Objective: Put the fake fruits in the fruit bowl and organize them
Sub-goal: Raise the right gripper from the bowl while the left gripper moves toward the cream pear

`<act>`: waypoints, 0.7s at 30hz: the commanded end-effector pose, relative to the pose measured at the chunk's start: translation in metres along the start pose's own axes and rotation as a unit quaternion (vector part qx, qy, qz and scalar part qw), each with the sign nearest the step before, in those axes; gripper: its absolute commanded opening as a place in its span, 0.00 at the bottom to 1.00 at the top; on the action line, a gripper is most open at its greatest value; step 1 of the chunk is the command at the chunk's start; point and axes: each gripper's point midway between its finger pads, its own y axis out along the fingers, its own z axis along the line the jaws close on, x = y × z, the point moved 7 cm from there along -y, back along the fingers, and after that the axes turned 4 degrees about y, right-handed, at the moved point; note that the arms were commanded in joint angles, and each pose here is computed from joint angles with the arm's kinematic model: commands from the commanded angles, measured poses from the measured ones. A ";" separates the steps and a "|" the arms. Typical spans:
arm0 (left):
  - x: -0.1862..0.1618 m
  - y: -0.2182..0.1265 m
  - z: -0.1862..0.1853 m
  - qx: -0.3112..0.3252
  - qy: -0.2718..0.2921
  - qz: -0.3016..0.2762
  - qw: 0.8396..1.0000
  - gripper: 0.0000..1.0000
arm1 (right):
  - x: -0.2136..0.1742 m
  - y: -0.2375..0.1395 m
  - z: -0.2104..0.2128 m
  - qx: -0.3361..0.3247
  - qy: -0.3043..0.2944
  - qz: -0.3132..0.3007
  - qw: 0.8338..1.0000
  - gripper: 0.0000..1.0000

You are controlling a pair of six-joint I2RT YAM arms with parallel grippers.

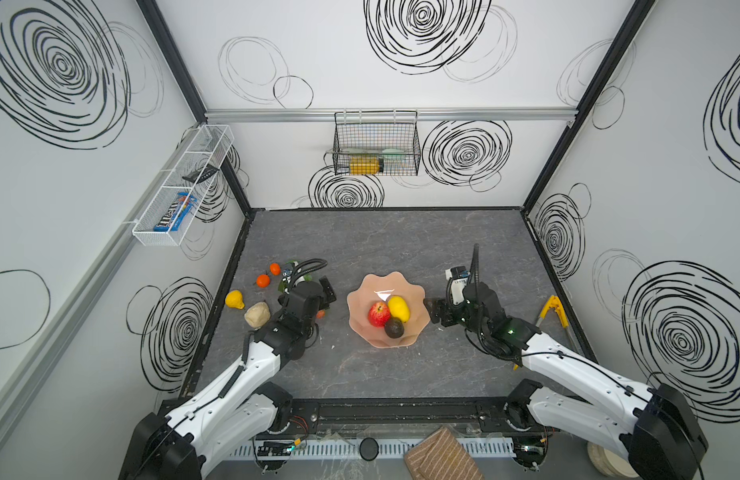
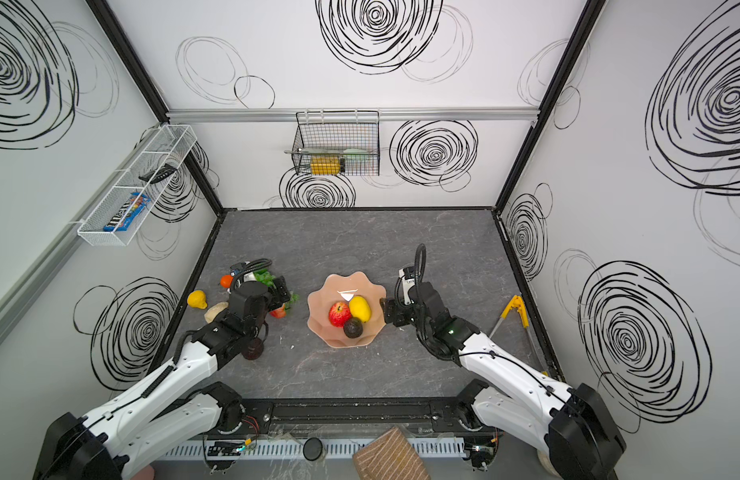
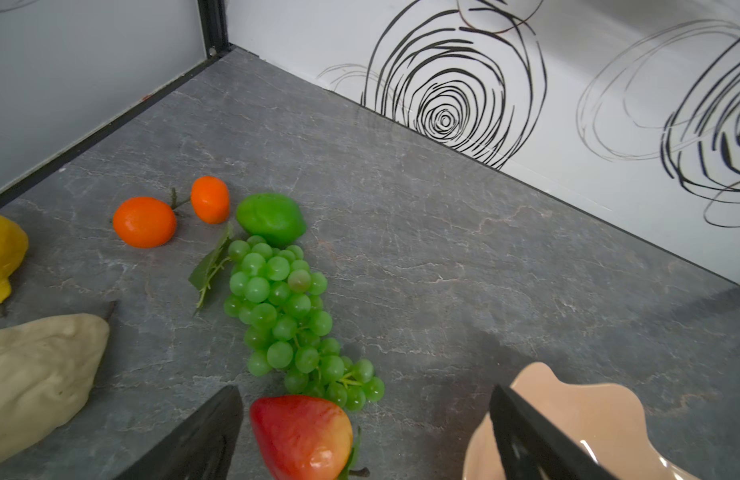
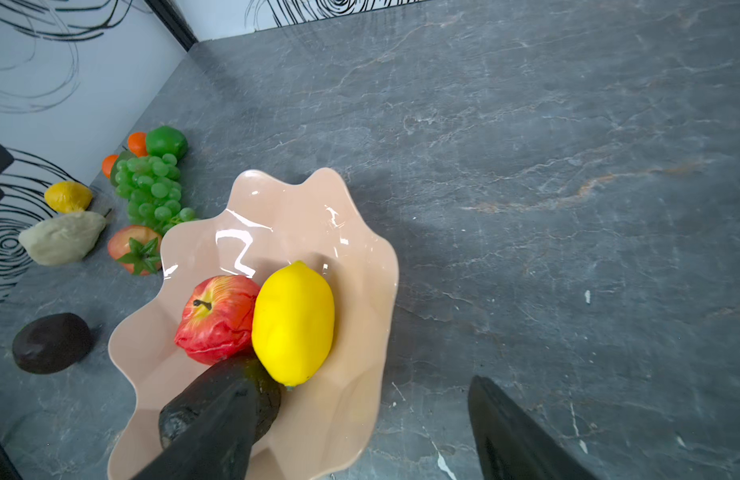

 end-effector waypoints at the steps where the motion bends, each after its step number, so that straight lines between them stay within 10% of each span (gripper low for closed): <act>1: -0.003 0.004 0.007 0.020 0.000 0.044 0.999 0.97 | 0.005 0.000 0.001 0.042 0.029 -0.030 0.998 0.84; 21: 0.026 -0.005 0.120 0.172 -0.144 0.071 0.972 1.00 | -0.026 0.000 -0.018 0.049 0.060 -0.021 0.997 0.85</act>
